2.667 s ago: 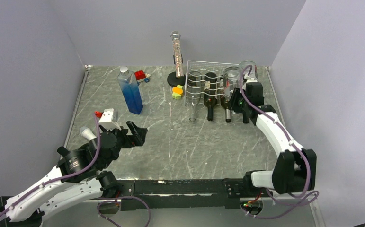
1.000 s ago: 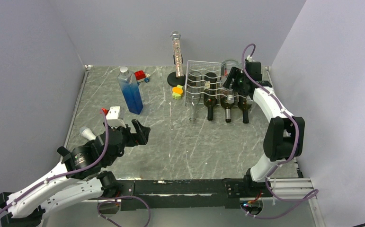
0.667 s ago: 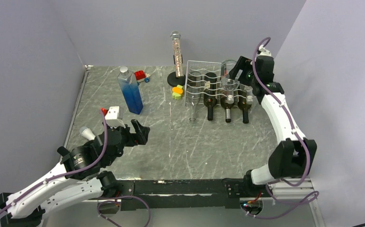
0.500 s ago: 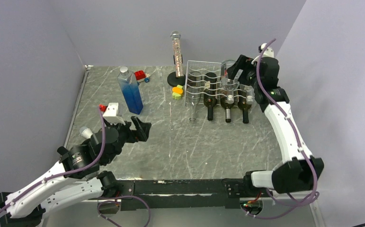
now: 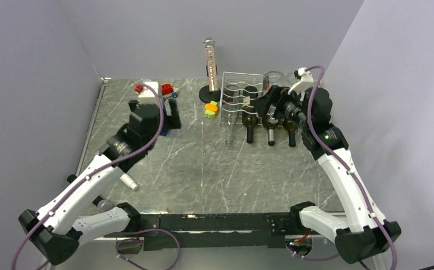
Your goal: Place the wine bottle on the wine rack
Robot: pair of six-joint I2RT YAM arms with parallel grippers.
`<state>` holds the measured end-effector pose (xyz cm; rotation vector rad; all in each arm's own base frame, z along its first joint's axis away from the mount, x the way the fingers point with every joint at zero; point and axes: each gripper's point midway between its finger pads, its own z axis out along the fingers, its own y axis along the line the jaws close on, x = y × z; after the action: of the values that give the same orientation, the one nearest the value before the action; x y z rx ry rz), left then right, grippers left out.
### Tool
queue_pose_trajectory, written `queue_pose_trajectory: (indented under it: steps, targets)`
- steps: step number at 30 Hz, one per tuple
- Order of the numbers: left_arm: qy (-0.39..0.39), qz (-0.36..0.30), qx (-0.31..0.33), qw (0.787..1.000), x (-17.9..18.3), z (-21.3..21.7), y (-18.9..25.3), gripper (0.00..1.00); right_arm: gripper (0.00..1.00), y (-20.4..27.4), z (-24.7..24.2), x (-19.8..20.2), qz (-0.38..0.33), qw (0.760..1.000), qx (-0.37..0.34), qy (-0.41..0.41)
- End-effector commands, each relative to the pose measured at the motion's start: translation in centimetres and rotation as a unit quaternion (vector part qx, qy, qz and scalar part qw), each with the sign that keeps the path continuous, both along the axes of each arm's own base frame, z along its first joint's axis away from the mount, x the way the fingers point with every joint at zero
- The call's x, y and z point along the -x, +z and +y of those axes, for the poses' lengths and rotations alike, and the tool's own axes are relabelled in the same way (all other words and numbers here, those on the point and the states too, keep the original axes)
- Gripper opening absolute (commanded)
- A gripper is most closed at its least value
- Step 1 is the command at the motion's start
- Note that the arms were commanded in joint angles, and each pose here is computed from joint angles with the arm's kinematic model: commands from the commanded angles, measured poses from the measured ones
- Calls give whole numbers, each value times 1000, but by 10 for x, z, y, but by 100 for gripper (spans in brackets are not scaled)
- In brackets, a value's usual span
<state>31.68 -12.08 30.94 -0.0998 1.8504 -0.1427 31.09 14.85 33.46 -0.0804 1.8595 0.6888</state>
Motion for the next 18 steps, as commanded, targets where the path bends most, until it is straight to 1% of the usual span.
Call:
queue_pose_trajectory:
  steps: [1,3,5,8,12,14,18]
  targets:
    - [-27,-73,13,997,-10,21,67,99,98,-1,-2,24,-9,1000,-1,15]
    - [-34,-64,-1,997,-13,26,66,99,100,-4,-2,29,-7,1000,-1,19]
    - [-16,-55,-17,998,-20,40,61,99,100,-6,-1,33,-4,1000,-4,23]
    - [2,-50,-24,998,-35,58,53,99,100,-9,3,40,0,999,-14,39]
    - [-17,-57,-35,998,-53,64,48,99,100,-13,8,52,5,998,-26,59]
    - [-39,-51,-40,997,-59,61,42,99,100,-16,9,58,3,997,-25,67]
    - [-61,-41,-29,997,-71,62,24,99,100,-23,6,67,4,997,-16,69]
